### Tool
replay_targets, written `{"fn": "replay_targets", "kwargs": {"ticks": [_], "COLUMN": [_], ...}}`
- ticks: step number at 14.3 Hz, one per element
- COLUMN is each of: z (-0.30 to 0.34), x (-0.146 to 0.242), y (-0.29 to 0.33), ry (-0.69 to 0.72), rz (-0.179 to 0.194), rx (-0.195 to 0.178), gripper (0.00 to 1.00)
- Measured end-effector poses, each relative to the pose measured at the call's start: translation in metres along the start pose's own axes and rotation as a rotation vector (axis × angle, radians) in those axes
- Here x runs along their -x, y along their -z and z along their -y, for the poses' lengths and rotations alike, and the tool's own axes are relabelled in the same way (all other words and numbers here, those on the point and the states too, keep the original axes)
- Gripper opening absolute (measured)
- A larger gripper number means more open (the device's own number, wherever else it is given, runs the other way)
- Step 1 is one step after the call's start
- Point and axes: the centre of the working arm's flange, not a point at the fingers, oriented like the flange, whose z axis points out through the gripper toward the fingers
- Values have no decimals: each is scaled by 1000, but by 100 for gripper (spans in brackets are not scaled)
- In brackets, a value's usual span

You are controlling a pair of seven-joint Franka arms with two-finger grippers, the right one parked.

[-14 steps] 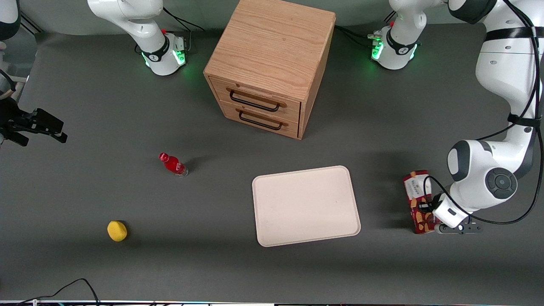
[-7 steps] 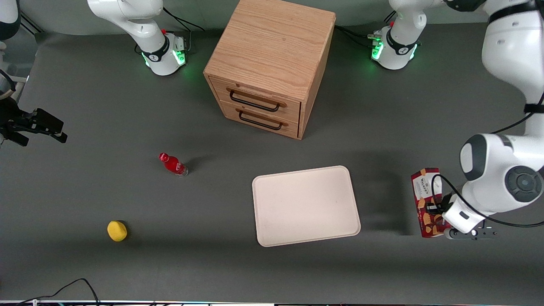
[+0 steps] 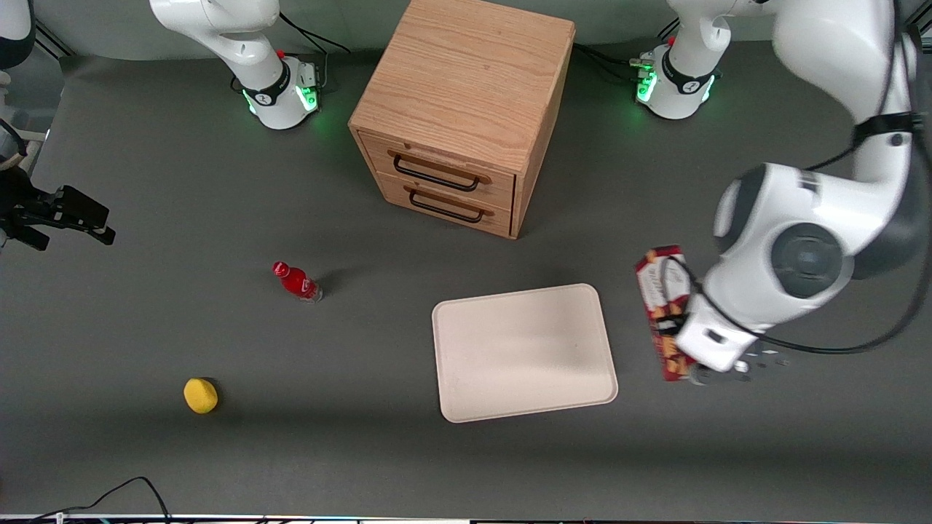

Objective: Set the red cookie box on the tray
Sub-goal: 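Lift the box and carry it over the cream tray, then lower the box onto the tray and open the left gripper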

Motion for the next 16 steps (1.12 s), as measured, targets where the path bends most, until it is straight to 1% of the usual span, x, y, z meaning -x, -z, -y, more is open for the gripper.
{"fn": "replay_targets", "kwargs": {"ticks": [1, 3, 5, 7, 8, 10, 13, 14, 16], "z": [-20, -55, -78, -87, -88, -89, -89, -89, -89], "x": [5, 6, 5, 1, -1, -3, -3, -3, -4], "y": [-12, -47, -92, -130, -146, -173, -188, -188, -186], "ry": [14, 43, 44, 39, 37, 26, 20, 20, 12], "rz": [-3, -32, -46, -50, -50, -50, -43, -45, -55], "rx": [6, 38, 45, 56, 57, 40, 29, 29, 21], "gripper": [7, 7, 7, 7, 7, 7, 7, 11, 33]}}
